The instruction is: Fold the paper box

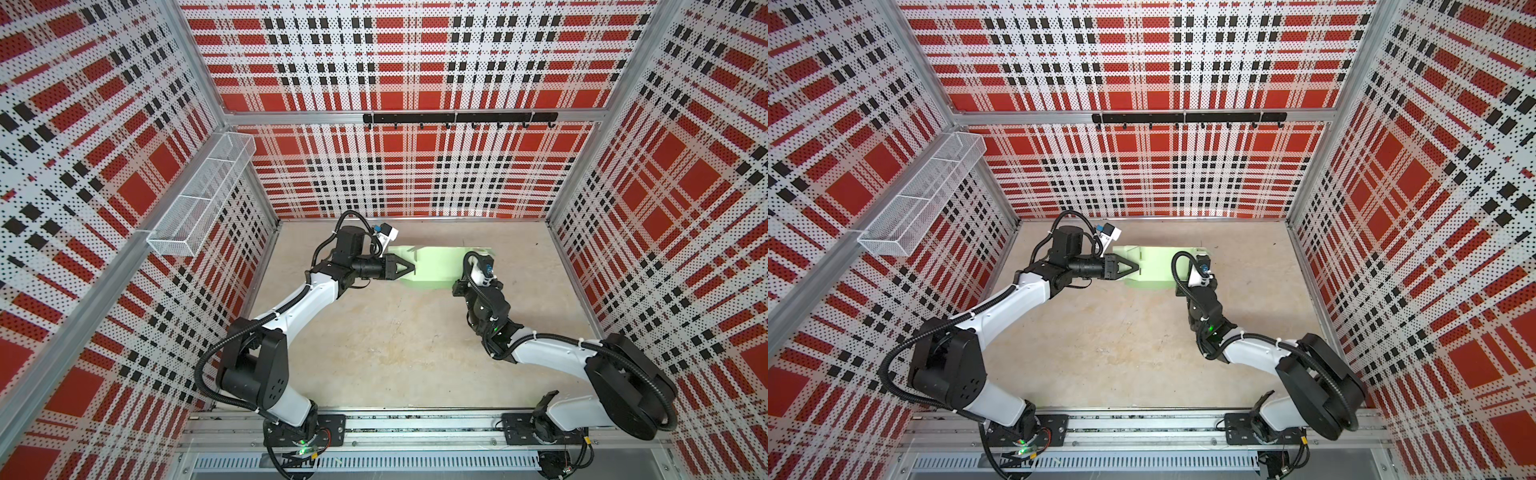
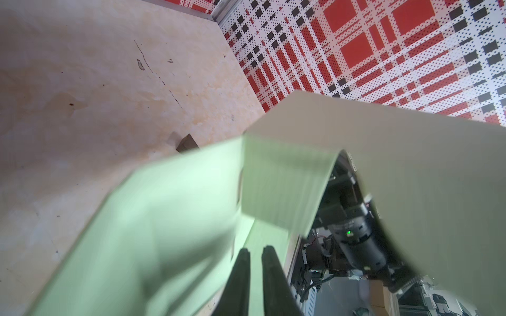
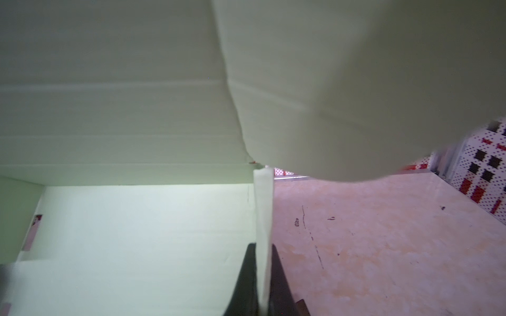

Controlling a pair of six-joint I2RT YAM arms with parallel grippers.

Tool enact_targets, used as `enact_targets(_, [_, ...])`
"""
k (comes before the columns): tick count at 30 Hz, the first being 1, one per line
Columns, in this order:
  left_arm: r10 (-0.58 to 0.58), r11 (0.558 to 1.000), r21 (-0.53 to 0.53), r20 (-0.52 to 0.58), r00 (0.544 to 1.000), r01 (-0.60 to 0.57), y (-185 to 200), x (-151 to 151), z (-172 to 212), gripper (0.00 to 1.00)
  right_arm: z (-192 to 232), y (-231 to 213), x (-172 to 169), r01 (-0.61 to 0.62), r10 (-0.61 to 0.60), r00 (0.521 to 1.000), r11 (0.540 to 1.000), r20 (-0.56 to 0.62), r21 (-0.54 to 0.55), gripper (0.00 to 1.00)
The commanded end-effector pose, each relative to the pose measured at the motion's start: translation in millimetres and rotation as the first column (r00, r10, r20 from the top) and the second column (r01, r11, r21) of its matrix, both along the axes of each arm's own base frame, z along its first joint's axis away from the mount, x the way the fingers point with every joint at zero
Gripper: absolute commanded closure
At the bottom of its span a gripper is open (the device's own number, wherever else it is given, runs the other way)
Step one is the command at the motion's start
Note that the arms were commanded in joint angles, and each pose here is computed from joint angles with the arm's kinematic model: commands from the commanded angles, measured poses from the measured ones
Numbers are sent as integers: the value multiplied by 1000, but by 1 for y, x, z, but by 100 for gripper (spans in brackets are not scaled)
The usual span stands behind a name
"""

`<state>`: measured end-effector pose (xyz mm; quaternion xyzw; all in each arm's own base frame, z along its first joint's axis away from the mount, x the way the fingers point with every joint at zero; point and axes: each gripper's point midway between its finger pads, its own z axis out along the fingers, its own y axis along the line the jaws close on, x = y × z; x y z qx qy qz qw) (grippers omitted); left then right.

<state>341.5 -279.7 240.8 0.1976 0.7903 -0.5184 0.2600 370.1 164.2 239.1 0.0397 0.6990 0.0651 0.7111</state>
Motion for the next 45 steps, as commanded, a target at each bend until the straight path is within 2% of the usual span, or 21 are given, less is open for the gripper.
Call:
enact_targets(1, [-92,996,1,53,994,92,-8,-24,12,85,4,-22,-1,42,-42,999,998,-5,50,100])
enact_targets(6, [-116,993,8,32,993,116,-20,-32,6,85,5,-44,1,117,-116,993,991,-14,72,100])
enact_targets(11, [-57,998,32,8,998,57,-20,-22,-2,85,10,-46,4,129,-129,992,988,-3,85,100])
enact_targets(17, [-46,998,37,-7,999,46,-18,-23,-2,86,13,-52,5,163,-164,987,984,2,71,100])
enact_targets(21, [-37,998,44,-3,999,37,-17,-24,-5,86,13,-61,6,183,-184,983,978,-1,101,100])
enact_targets(31, [55,998,34,-45,997,-54,-19,-6,-8,86,17,-42,11,120,-121,993,985,-7,127,100])
enact_targets(38, [29,1000,9,-47,998,-29,-34,-8,4,87,15,-34,9,135,-134,991,984,-10,116,100])
enact_targets(45, [38,996,82,-12,999,-36,-34,-7,14,91,12,-32,8,174,-173,985,979,-20,102,100])
